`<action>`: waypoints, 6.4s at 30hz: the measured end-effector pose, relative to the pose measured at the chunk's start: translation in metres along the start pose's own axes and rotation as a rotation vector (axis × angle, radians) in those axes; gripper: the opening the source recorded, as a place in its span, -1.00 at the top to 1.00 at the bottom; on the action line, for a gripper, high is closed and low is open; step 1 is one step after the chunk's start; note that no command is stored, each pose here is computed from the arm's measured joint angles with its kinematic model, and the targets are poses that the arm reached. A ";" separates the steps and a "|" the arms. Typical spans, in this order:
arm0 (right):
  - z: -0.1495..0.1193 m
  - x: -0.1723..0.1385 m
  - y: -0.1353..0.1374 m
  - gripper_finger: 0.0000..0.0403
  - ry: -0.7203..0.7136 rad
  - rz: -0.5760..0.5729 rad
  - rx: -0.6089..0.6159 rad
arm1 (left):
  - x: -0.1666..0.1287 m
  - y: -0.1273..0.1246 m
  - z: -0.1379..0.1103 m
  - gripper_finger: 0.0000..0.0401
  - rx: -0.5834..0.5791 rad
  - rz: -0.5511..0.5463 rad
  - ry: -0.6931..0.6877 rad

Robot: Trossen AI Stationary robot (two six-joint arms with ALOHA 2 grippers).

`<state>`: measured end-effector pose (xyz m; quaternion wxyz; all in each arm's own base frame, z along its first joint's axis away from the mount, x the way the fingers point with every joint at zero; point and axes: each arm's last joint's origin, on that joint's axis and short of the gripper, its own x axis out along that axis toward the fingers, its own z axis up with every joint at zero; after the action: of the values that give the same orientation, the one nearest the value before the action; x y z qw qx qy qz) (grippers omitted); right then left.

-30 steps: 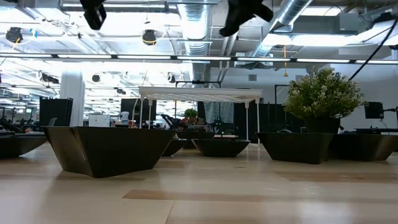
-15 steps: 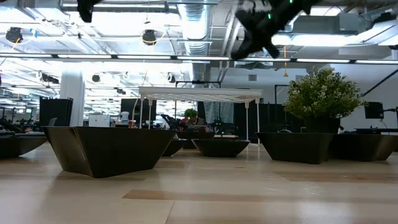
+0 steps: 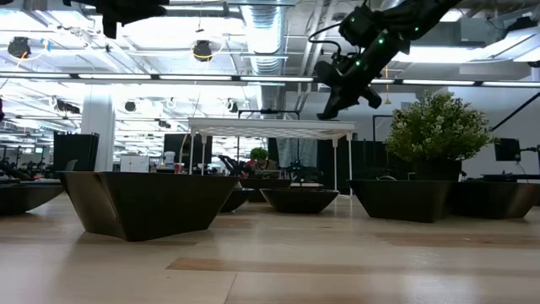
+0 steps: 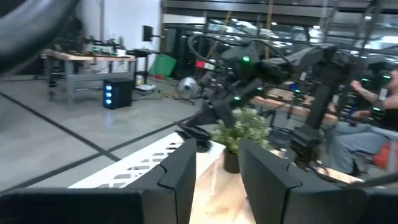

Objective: Pick & Place Mini shaped plates
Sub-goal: Stack the black drop shaped plate on top of the black drop shaped plate on the shelf, then put the black leaf shaped plate on the shelf

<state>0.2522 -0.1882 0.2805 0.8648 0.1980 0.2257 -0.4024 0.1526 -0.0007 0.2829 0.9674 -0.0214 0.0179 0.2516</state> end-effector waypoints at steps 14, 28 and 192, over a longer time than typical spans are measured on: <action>-0.003 0.001 -0.001 1.00 0.024 -0.007 -0.012 | 0.003 0.006 0.000 0.39 -0.005 0.050 -0.002; -0.007 0.000 0.002 1.00 0.058 -0.007 -0.020 | 0.003 0.005 0.000 0.39 -0.005 0.020 0.000; -0.211 -0.149 0.271 0.63 0.231 0.617 0.029 | -0.056 -0.054 -0.180 0.97 -0.037 -0.496 1.168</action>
<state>0.3311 0.1751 0.2327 0.9117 0.3134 0.2461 -0.0997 0.1258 -0.0846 0.1070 0.8272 -0.1754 0.5327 -0.0330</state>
